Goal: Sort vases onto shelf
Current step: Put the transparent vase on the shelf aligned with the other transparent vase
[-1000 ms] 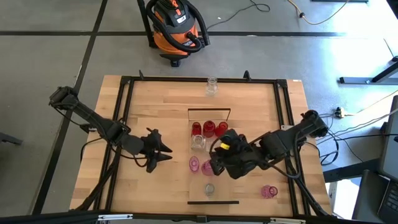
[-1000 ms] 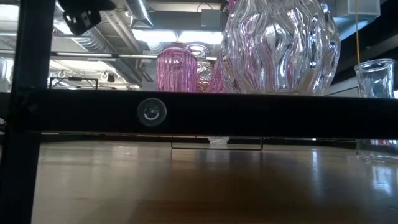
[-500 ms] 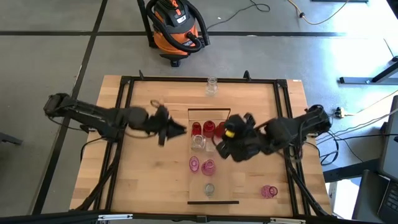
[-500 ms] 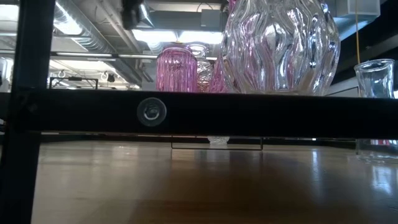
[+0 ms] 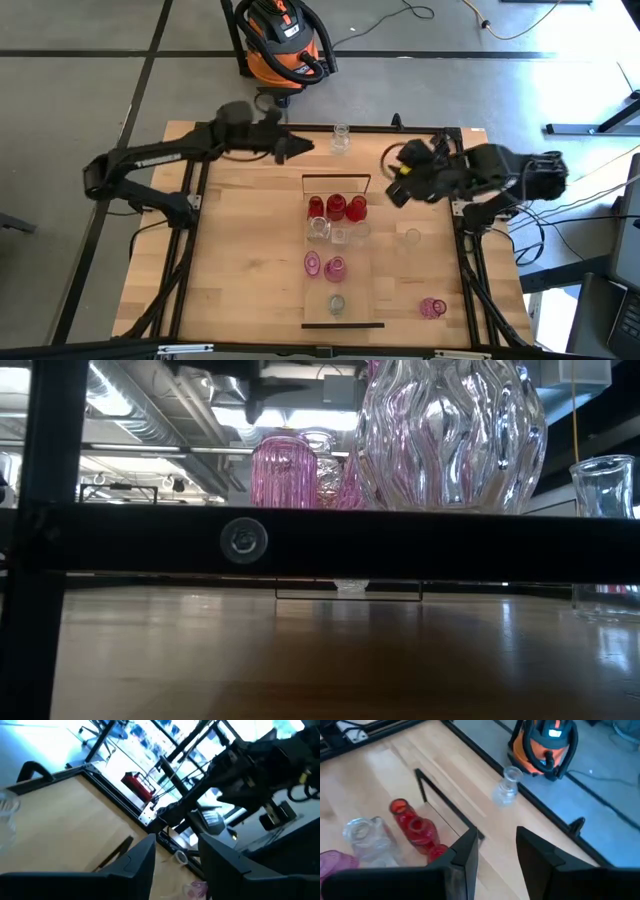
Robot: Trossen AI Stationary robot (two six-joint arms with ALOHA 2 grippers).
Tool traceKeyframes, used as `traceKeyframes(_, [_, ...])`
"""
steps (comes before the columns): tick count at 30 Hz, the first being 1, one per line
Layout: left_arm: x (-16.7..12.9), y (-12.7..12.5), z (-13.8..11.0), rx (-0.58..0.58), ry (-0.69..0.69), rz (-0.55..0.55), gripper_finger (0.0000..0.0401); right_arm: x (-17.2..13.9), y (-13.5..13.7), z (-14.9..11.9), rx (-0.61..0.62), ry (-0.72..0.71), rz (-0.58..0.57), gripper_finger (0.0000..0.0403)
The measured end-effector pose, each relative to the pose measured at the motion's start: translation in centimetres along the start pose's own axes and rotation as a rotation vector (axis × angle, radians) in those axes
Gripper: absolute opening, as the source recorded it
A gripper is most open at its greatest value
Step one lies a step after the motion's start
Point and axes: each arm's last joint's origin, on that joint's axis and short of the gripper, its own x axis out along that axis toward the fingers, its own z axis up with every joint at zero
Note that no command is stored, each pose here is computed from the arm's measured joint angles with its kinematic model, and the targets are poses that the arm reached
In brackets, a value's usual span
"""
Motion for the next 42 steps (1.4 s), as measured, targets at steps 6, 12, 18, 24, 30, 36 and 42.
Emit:
traceKeyframes(6, [2.6,0.3,2.1,0.077,0.081,0.024,0.0143,1.6,-3.4,-2.4,0.151,-0.055,0.153,0.0115])
traceKeyframes(12, [2.4,1.3,2.0,0.067,0.173,0.073,0.0143,3.8,-3.4,-4.9,0.321,-0.213,0.505,0.0115])
traceKeyframes(18, [1.7,2.1,1.8,0.071,0.222,0.125,0.0143,6.3,-1.7,-5.3,0.460,-0.474,0.647,0.0115])
traceKeyframes(24, [1.3,2.8,1.7,0.109,0.290,0.128,0.0143,8.9,-1.9,-3.6,0.513,-0.630,0.558,0.0115])
traceKeyframes(30, [0.5,3.7,2.0,0.119,0.353,0.053,0.0143,12.0,-4.0,-1.6,0.699,-0.659,0.598,0.0115])
traceKeyframes(36, [-0.3,4.8,2.7,0.109,0.359,0.037,0.0143,15.8,-6.5,-0.8,0.714,-0.585,0.462,0.0115])
traceKeyframes(42, [-1.1,5.9,3.6,0.084,0.338,0.043,0.0143,18.0,-8.1,1.6,0.653,-0.276,0.278,0.0115])
